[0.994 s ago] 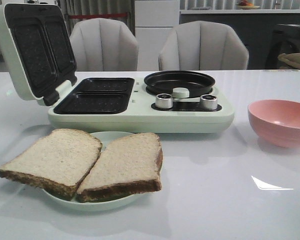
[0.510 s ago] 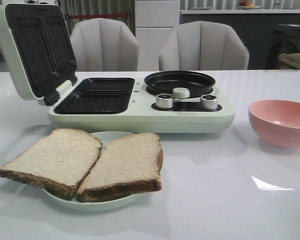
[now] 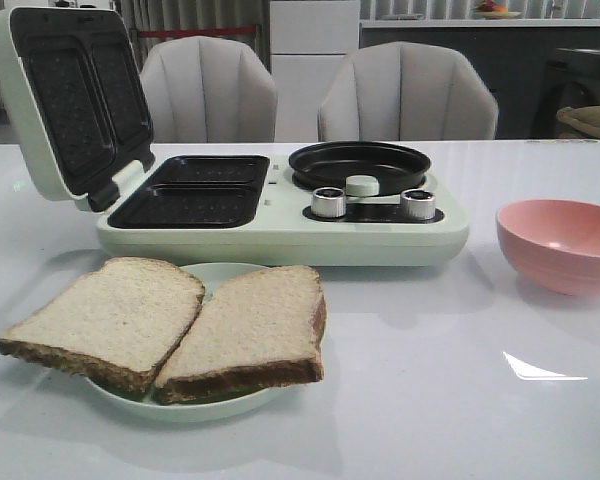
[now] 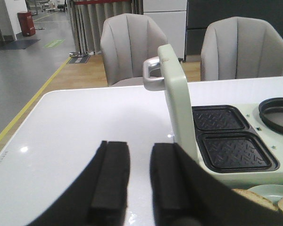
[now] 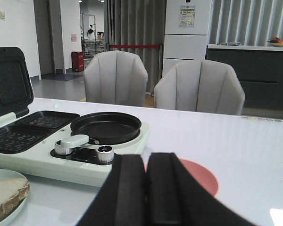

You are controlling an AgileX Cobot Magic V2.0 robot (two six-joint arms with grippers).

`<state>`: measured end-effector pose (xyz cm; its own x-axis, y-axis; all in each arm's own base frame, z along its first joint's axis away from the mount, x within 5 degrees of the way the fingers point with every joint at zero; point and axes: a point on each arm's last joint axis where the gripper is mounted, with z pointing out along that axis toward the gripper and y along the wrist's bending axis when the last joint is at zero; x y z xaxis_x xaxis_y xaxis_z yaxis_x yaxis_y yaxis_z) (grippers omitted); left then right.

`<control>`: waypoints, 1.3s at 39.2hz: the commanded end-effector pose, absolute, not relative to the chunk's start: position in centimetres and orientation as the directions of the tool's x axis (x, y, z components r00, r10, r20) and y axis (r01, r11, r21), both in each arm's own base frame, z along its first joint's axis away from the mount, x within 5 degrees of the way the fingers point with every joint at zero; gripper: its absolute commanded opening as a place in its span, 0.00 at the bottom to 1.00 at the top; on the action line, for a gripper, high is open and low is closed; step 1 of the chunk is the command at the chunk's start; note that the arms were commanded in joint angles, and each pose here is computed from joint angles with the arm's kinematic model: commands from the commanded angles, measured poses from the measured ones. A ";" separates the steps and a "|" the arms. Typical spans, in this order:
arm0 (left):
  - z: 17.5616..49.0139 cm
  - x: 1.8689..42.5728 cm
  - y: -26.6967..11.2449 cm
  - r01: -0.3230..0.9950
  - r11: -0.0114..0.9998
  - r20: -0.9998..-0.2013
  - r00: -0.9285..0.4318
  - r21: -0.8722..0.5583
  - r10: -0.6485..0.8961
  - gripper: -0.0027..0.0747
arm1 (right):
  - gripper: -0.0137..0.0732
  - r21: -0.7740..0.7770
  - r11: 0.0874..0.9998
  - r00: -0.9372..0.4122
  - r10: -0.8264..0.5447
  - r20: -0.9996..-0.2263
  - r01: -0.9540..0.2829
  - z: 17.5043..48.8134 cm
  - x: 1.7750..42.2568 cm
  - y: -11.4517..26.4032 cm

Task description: Make breakfast with bread and shrimp

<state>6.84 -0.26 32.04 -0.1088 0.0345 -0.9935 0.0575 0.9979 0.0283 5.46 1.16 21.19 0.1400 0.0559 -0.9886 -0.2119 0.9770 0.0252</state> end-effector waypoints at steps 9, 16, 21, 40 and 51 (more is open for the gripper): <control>33.6 7.0 -0.4 0.071 0.997 -0.999 -0.028 0.043 0.045 0.77 | 0.33 0.021 0.978 0.256 0.075 -0.964 -0.209 22.6 5.0 1.0; 33.6 7.1 -0.6 0.100 0.986 -0.991 -0.021 0.132 0.135 0.77 | 0.33 0.021 0.978 0.256 0.075 -0.964 -0.209 22.6 5.0 1.0; 33.2 7.4 -1.0 0.151 0.978 -0.986 -0.057 0.147 0.157 0.77 | 0.33 0.021 0.978 0.256 0.075 -0.964 -0.209 22.6 5.0 1.0; 30.6 10.9 -3.3 0.379 0.774 -0.787 -0.162 0.507 0.595 0.77 | 0.33 0.021 0.978 0.256 0.075 -0.964 -0.209 22.6 5.0 1.0; 28.5 13.0 -7.3 0.550 0.434 -0.520 0.001 0.713 0.854 0.77 | 0.33 0.021 0.978 0.256 0.075 -0.964 -0.209 22.6 5.0 1.0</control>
<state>12.33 -5.84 27.63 -0.1166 0.8179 -0.5635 0.5480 0.5262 0.6503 5.46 1.16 21.19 0.1400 0.0559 -0.9886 -0.2119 0.9770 0.0252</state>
